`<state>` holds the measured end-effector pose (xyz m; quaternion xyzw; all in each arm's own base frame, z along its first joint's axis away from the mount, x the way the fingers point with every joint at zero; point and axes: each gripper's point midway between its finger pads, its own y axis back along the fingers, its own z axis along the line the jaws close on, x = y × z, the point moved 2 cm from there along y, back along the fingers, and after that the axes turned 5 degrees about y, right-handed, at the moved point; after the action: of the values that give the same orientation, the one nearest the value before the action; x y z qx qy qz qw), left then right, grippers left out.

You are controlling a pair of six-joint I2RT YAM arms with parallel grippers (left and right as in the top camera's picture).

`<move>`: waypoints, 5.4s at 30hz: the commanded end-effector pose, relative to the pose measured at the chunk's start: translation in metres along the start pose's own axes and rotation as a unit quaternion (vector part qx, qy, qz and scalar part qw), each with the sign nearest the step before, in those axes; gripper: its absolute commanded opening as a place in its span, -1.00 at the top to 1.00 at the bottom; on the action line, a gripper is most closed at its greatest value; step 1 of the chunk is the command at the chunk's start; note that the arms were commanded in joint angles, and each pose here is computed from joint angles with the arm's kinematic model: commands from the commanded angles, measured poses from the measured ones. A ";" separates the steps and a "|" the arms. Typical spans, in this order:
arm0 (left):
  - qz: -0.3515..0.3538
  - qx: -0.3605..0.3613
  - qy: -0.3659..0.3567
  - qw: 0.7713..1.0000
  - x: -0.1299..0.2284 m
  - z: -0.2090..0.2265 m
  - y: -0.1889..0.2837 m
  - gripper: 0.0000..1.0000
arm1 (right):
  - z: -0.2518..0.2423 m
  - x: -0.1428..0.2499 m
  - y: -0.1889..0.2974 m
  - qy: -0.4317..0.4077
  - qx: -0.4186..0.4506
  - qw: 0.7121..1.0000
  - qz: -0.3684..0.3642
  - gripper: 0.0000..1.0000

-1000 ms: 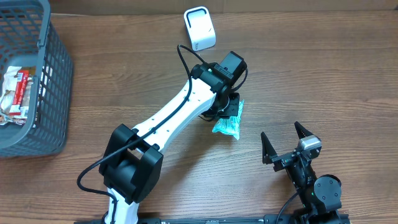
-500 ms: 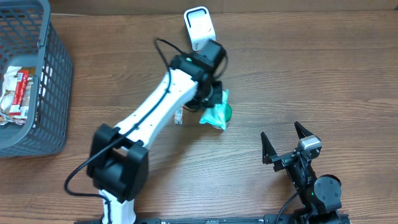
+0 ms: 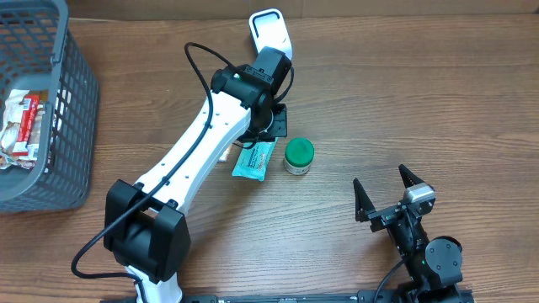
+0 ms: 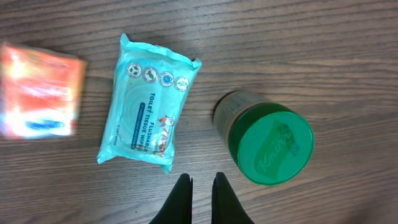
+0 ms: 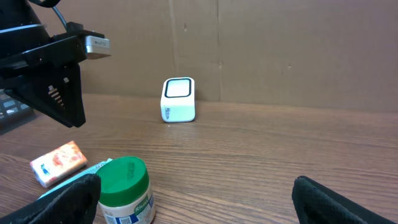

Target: Scan the item barcode

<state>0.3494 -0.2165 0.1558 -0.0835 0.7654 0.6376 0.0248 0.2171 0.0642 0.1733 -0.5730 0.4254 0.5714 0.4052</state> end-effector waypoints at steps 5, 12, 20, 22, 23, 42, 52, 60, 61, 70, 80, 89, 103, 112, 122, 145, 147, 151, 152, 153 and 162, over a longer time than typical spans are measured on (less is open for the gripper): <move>-0.045 -0.054 -0.032 0.997 -0.004 0.004 0.007 0.90 | 0.001 0.002 0.000 -0.001 -0.002 1.000 -0.002 -1.00; -0.070 -0.114 -0.001 0.991 -0.016 0.030 0.004 0.86 | 0.001 0.002 0.000 -0.001 -0.002 1.000 -0.002 -1.00; -0.026 -0.094 -0.010 0.995 -0.005 0.017 -0.043 0.88 | 0.001 0.002 0.000 -0.001 -0.002 1.000 -0.002 -1.00; 0.000 -0.066 -0.018 0.998 0.002 0.003 -0.062 0.90 | 0.001 0.002 0.000 -0.001 -0.002 1.000 -0.002 -1.00; 0.016 -0.047 -0.026 0.998 0.006 -0.006 -0.072 0.90 | 0.001 0.002 0.000 -0.001 -0.002 1.000 -0.002 -1.00; 0.011 -0.011 -0.109 0.994 0.000 -0.052 -0.065 0.83 | 0.001 0.002 0.000 -0.001 -0.002 1.000 -0.002 -1.00; 0.067 -0.111 -0.074 0.989 -0.033 0.067 -0.039 -0.22 | 0.001 0.002 0.000 -0.001 -0.002 1.000 -0.002 -1.00; 0.119 -0.027 -0.109 0.986 -0.015 0.074 -0.077 -0.17 | 0.001 0.002 0.000 -0.001 -0.002 1.000 -0.002 -1.00; 0.122 -0.027 -0.111 0.986 -0.012 0.074 -0.080 -0.15 | 0.001 0.002 0.000 -0.001 -0.002 1.000 -0.002 -1.00; 0.118 -0.044 -0.094 0.988 0.001 0.065 -0.097 -0.13 | 0.001 0.002 0.000 -0.001 -0.002 1.000 -0.002 -1.00; 0.113 -0.046 -0.073 0.990 0.012 0.071 -0.122 -0.13 | 0.001 0.002 0.000 -0.001 -0.002 1.000 -0.002 -1.00; 0.122 -0.030 -0.080 0.989 0.022 0.063 -0.128 0.63 | 0.001 0.002 0.000 -0.001 -0.002 1.000 -0.002 -1.00; 0.005 -0.246 -0.051 0.968 -0.022 0.084 -0.045 0.92 | 0.001 0.002 0.000 -0.001 -0.002 1.000 -0.002 -1.00; -0.192 -0.448 -0.120 0.865 -0.001 0.053 -0.015 0.92 | 0.001 0.002 0.000 -0.001 -0.002 1.000 -0.002 -1.00; -0.235 -0.457 -0.175 0.840 0.028 0.045 -0.051 0.92 | 0.001 0.002 0.000 -0.001 -0.002 1.000 -0.002 -1.00; -0.167 -0.414 -0.159 0.881 0.010 0.079 -0.093 0.92 | 0.001 0.002 0.000 -0.001 -0.002 1.000 -0.002 -1.00; -0.168 -0.414 -0.160 0.880 0.010 0.079 -0.093 0.89 | 0.001 0.002 0.000 -0.001 -0.002 1.000 -0.002 -1.00; -0.162 -0.417 -0.170 0.878 0.011 0.079 -0.093 0.73 | 0.001 0.002 0.000 -0.001 -0.002 1.000 -0.002 -1.00; -0.160 -0.417 -0.174 0.878 0.011 0.079 -0.093 0.69 | 0.001 0.002 0.000 -0.001 -0.002 1.000 -0.002 -1.00; -0.158 -0.418 -0.177 0.877 0.011 0.079 -0.093 0.67 | 0.001 0.002 0.000 -0.001 -0.002 1.000 -0.002 -1.00; -0.157 -0.419 -0.178 0.877 0.005 0.072 -0.081 0.46 | 0.001 0.002 0.000 -0.001 -0.002 1.000 -0.002 -1.00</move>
<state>0.3467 -0.1489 0.0477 -0.0770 0.3719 0.8993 0.2170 0.2170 0.0642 0.1734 -0.5730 0.4251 0.5716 0.4054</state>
